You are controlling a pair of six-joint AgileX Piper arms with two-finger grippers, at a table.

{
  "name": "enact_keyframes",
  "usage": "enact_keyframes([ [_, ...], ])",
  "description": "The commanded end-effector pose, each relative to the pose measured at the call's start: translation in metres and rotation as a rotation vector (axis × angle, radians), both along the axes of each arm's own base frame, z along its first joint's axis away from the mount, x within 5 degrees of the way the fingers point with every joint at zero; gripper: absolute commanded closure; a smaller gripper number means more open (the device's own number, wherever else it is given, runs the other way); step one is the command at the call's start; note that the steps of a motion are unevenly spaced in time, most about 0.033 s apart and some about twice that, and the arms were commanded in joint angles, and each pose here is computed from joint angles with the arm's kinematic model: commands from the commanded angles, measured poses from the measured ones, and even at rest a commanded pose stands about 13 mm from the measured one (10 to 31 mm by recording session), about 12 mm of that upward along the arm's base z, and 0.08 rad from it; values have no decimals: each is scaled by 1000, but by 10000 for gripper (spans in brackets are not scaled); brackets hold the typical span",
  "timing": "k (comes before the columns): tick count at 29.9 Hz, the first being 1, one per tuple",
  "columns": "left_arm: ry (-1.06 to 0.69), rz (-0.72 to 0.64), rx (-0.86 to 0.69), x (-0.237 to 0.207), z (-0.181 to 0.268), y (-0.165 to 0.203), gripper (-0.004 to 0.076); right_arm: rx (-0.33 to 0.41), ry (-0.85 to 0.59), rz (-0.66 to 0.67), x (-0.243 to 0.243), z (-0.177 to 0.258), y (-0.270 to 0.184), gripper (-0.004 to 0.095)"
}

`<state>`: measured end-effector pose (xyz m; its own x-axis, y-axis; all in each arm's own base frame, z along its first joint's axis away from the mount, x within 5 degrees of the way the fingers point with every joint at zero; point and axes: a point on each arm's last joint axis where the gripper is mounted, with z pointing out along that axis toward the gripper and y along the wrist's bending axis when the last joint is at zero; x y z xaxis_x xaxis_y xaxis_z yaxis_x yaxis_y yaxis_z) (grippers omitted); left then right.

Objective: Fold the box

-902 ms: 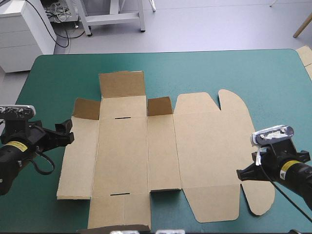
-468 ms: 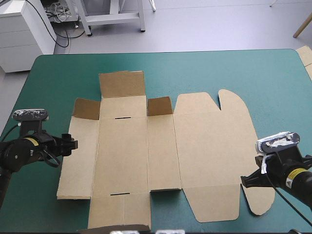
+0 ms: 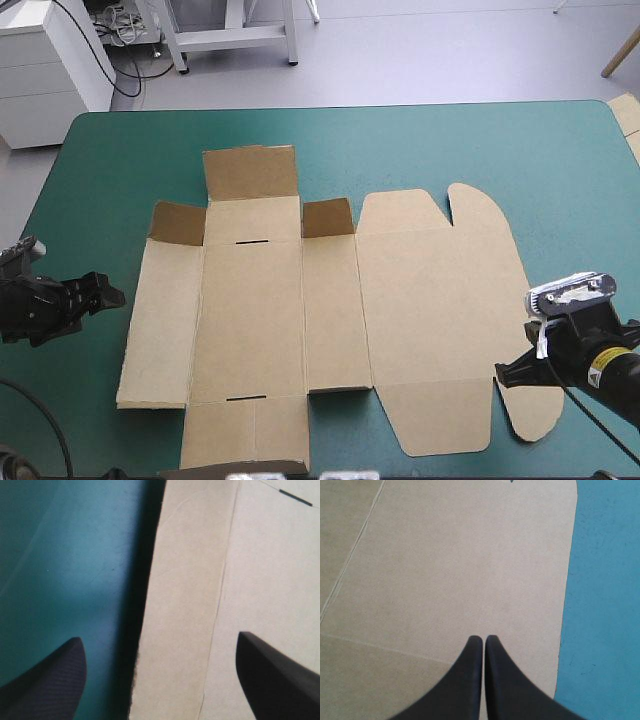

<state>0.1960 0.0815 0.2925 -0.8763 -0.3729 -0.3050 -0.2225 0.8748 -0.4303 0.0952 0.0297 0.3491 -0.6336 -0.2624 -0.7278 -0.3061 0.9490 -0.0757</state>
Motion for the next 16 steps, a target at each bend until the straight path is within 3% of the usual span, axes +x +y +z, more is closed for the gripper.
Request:
enact_keyframes([
  [1,26,-37,-80,5,-2,1,142,10,-74,5,2,10,0,910],
  [16,212,-251,-154,-4,-54,-49,142,12,-80,6,3,11,0,910],
])
